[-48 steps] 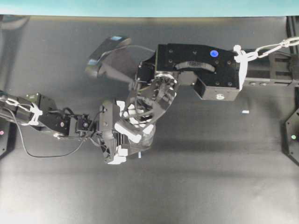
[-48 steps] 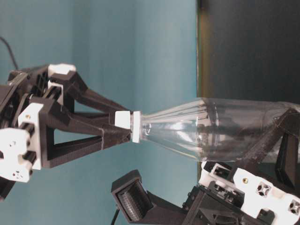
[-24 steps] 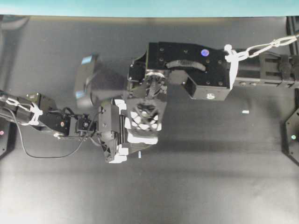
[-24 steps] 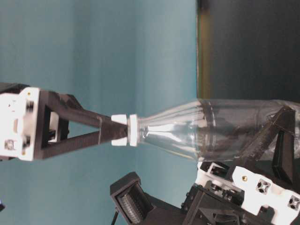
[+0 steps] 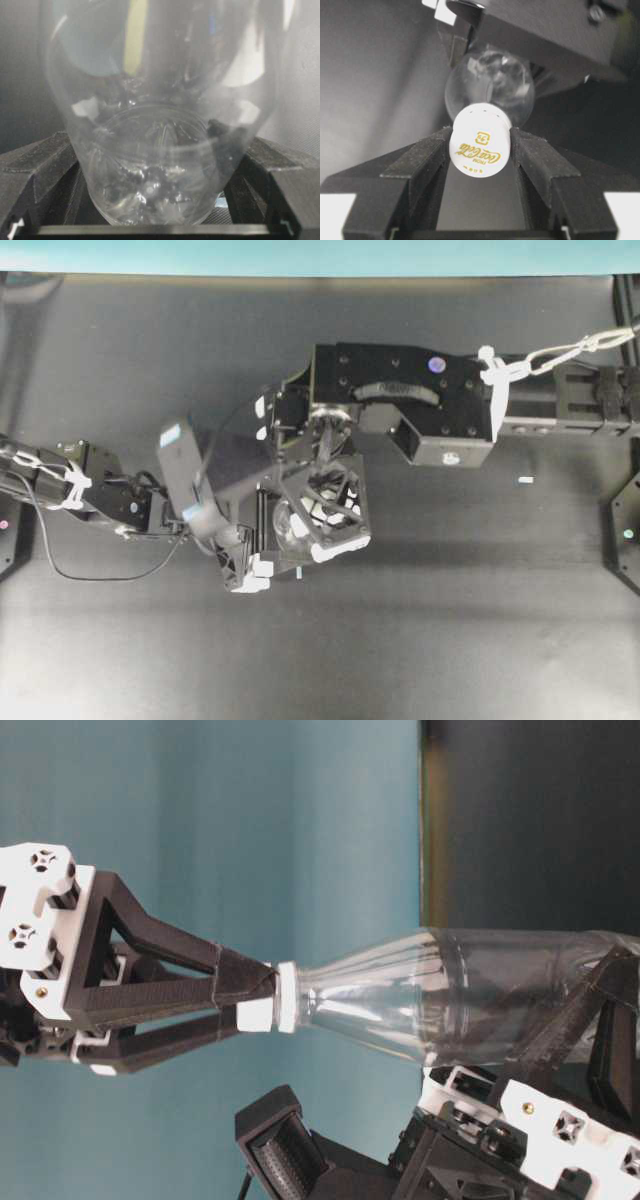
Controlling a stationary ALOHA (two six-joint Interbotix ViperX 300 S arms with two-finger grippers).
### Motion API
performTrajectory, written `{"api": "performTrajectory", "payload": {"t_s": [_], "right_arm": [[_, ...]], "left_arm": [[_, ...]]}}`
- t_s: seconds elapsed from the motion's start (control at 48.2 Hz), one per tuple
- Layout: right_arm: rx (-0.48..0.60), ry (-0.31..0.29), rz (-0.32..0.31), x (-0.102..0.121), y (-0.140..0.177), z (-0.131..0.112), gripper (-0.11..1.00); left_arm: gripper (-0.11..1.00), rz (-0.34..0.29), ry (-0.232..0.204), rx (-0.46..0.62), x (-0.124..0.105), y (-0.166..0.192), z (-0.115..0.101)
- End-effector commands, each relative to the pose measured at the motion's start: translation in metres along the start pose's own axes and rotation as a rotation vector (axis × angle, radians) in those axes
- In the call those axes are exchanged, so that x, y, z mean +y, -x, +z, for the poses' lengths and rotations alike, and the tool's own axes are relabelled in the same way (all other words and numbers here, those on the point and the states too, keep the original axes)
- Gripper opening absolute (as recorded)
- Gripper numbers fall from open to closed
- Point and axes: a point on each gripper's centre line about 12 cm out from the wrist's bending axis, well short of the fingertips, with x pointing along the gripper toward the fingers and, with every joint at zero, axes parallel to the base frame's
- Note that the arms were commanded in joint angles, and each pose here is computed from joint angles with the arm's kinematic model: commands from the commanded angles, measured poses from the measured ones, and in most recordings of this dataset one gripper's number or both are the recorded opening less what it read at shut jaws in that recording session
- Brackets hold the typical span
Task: Open the bottle cap by holding the bottle with the left arm and twisting the cap with the right arm.
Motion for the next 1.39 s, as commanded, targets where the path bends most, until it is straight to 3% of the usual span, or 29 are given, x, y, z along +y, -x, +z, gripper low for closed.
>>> {"api": "performTrajectory", "payload": {"t_s": [0.0,0.104,0.353,0.498,0.644,0.893,1.142,1.37], "right_arm": [[-0.031,0.094,-0.009,0.009,0.005,0.007,0.38],[-0.027,0.156,-0.008,0.009,0.004,0.005,0.38],[-0.028,0.208,-0.021,0.01,-0.001,-0.001,0.38],[-0.044,0.323,-0.039,0.014,-0.004,-0.001,0.38],[-0.042,0.438,-0.038,0.017,-0.005,-0.002,0.38],[-0.032,0.564,-0.042,0.018,-0.006,-0.003,0.38],[-0.034,0.584,-0.043,0.02,-0.005,-0.003,0.38],[-0.034,0.538,-0.043,0.021,-0.006,-0.005,0.38]], "left_arm": [[0.87,0.005,0.007,-0.011,0.002,-0.002,0.004],[0.87,0.005,0.007,-0.011,0.002,-0.002,0.004],[0.87,0.001,0.006,0.017,0.0,-0.002,0.003],[0.87,-0.003,0.006,0.012,-0.002,-0.004,0.005],[0.87,-0.006,0.034,0.005,-0.003,-0.005,0.007],[0.87,-0.019,0.044,0.009,-0.008,-0.004,0.006],[0.87,-0.019,0.045,0.006,-0.009,-0.005,0.007],[0.87,-0.02,0.044,0.009,-0.009,-0.004,0.006]]}}
